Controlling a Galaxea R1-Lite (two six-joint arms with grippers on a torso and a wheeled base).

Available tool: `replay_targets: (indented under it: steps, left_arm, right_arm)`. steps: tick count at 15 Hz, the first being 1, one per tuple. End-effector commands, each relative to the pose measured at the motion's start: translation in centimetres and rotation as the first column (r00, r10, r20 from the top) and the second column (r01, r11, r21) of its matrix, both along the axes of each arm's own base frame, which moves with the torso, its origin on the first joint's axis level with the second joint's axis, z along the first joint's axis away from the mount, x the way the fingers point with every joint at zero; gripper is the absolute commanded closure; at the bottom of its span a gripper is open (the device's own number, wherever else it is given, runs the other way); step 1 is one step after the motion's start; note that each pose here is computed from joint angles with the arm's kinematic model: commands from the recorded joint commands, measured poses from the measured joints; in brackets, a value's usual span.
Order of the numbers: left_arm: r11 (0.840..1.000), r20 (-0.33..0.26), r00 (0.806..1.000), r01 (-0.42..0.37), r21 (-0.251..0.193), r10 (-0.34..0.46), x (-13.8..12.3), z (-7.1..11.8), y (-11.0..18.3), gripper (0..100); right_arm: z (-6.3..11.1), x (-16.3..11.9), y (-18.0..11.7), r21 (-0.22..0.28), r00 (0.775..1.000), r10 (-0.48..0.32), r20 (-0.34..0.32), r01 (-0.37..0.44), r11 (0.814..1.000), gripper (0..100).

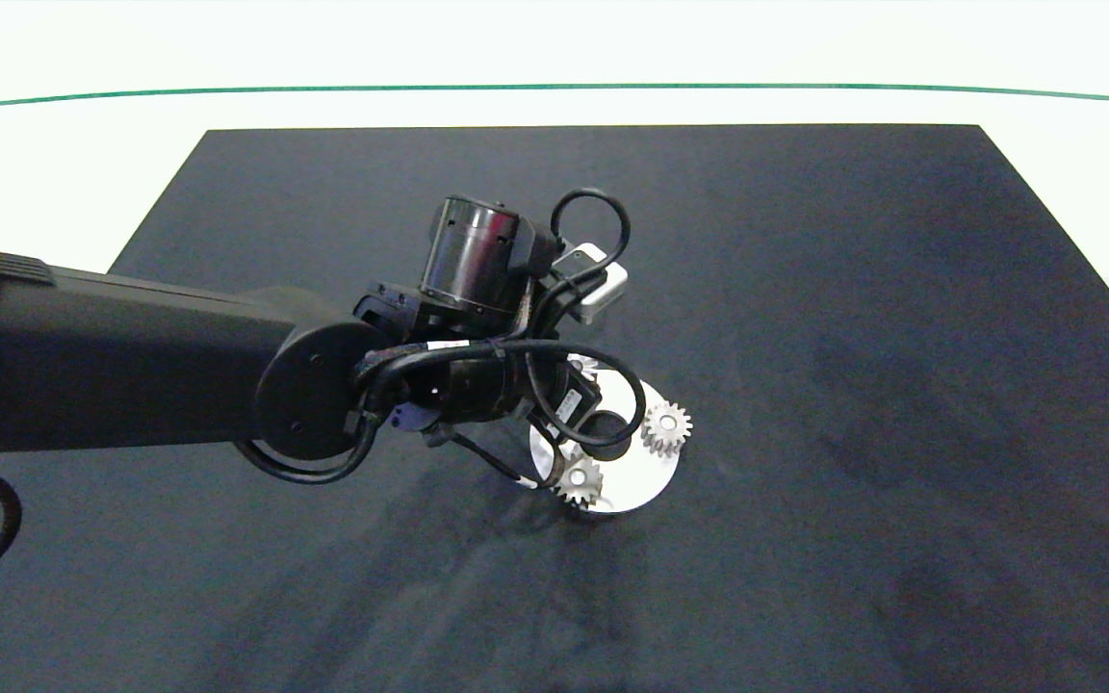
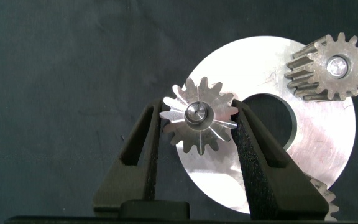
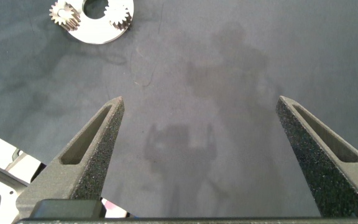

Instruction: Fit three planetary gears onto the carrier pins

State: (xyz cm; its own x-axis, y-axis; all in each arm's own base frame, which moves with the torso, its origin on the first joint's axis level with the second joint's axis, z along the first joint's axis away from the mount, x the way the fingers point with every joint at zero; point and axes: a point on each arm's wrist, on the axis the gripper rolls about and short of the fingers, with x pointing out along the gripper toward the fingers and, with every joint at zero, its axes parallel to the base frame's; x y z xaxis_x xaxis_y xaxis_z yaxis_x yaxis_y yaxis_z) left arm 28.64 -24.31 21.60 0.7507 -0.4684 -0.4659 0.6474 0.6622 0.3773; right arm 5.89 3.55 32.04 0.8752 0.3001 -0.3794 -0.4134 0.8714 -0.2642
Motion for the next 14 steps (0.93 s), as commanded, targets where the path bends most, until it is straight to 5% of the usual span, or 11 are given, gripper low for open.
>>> replay_targets:
  steps: [1,8,9,14]
  left_arm:
    - [1.0,-0.002,1.0,0.003,0.002,-0.003,-0.08,-0.14,-0.15,99]
    - [1.0,-0.01,1.0,0.002,0.008,-0.002,-0.04,-0.52,-0.18,99]
    - [1.0,-0.01,1.0,0.002,0.008,-0.002,-0.04,-0.52,-0.18,0]
    - [1.0,-0.01,1.0,0.003,0.009,-0.003,-0.07,-0.47,-0.16,0]
  right_arm:
    - [-0.06,0.08,0.06,-0.006,1.0,0.0,-0.005,0.0,1.0,0]
    - [-0.06,0.08,0.06,-0.006,1.0,0.0,-0.005,0.0,1.0,0]
    - [-0.06,0.08,0.06,-0.006,1.0,0.0,-0.005,0.0,1.0,0]
    - [-0.06,0.08,0.06,-0.006,1.0,0.0,-0.005,0.0,1.0,0]
